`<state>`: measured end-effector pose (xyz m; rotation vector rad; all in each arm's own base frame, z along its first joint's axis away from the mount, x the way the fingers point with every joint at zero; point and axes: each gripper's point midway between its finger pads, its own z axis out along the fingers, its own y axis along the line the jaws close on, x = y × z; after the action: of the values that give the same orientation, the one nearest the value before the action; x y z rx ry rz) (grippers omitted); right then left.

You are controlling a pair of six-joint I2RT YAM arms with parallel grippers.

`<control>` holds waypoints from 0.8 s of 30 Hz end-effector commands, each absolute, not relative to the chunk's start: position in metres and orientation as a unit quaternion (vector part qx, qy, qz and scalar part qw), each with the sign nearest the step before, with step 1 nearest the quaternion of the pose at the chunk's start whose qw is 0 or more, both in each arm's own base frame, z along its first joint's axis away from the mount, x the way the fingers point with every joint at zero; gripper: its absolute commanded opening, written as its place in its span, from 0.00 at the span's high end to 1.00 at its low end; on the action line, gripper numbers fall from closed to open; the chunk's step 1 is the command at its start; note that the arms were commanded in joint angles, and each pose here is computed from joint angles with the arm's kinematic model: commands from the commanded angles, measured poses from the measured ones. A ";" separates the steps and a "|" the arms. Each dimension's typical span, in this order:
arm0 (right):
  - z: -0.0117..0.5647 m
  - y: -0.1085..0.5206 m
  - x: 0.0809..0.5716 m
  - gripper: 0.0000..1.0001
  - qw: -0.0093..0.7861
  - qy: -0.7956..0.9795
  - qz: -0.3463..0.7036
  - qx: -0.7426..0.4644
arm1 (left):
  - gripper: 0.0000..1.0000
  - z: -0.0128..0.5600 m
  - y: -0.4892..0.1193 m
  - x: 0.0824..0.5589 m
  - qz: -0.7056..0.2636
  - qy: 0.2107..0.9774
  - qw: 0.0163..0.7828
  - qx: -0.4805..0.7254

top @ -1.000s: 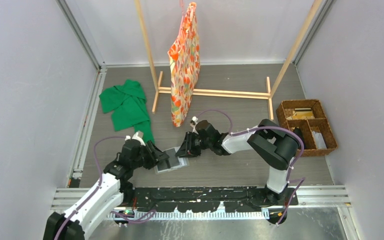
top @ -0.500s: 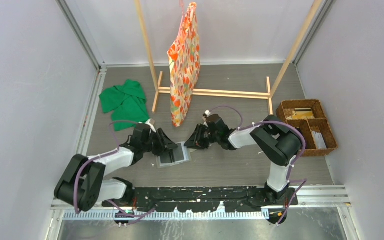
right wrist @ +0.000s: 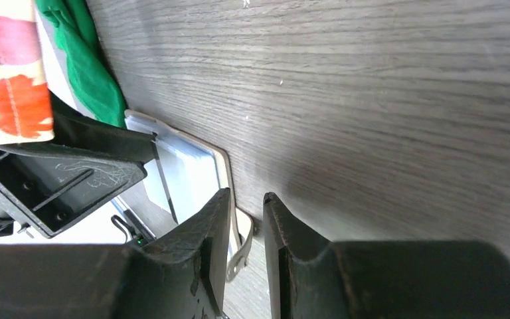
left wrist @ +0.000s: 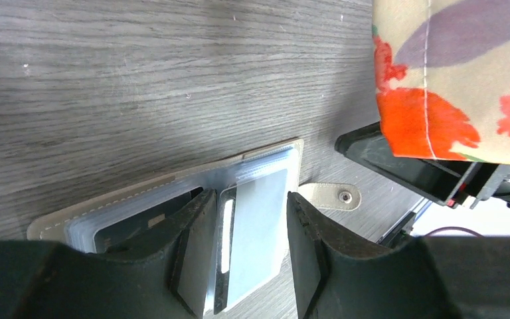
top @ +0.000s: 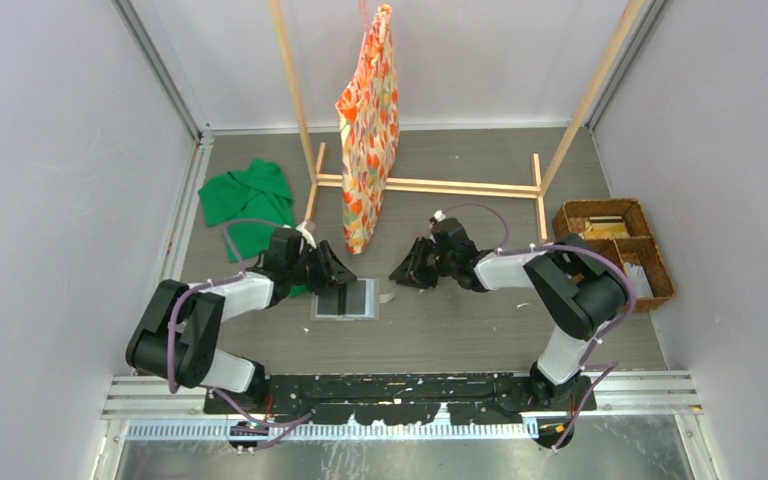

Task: Take the credit cards out of the card holder
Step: Remove the credit card from the card holder.

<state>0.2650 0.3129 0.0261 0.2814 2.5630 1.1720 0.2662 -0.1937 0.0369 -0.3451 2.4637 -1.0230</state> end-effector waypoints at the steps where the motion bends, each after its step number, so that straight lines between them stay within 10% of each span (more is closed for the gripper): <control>1: 0.048 0.307 0.263 0.70 0.182 0.891 0.406 0.090 | 0.55 0.060 -0.188 0.273 -0.361 0.891 0.255 -0.106; 8: 0.078 0.344 0.248 0.69 0.187 0.870 0.452 0.066 | 0.55 0.061 -0.162 0.256 -0.309 0.899 0.270 -0.152; 13: 0.079 0.369 0.235 0.69 0.175 0.862 0.473 0.054 | 0.34 0.047 -0.140 0.243 -0.265 0.900 0.271 -0.214; 24: 0.083 0.382 0.231 0.69 0.170 0.858 0.484 0.039 | 0.39 0.050 -0.170 0.231 -0.344 0.897 0.236 -0.147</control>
<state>0.2180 0.3654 0.0538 0.1485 2.5389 1.3054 0.2341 -0.1620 0.0497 -0.4575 2.4456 -0.8805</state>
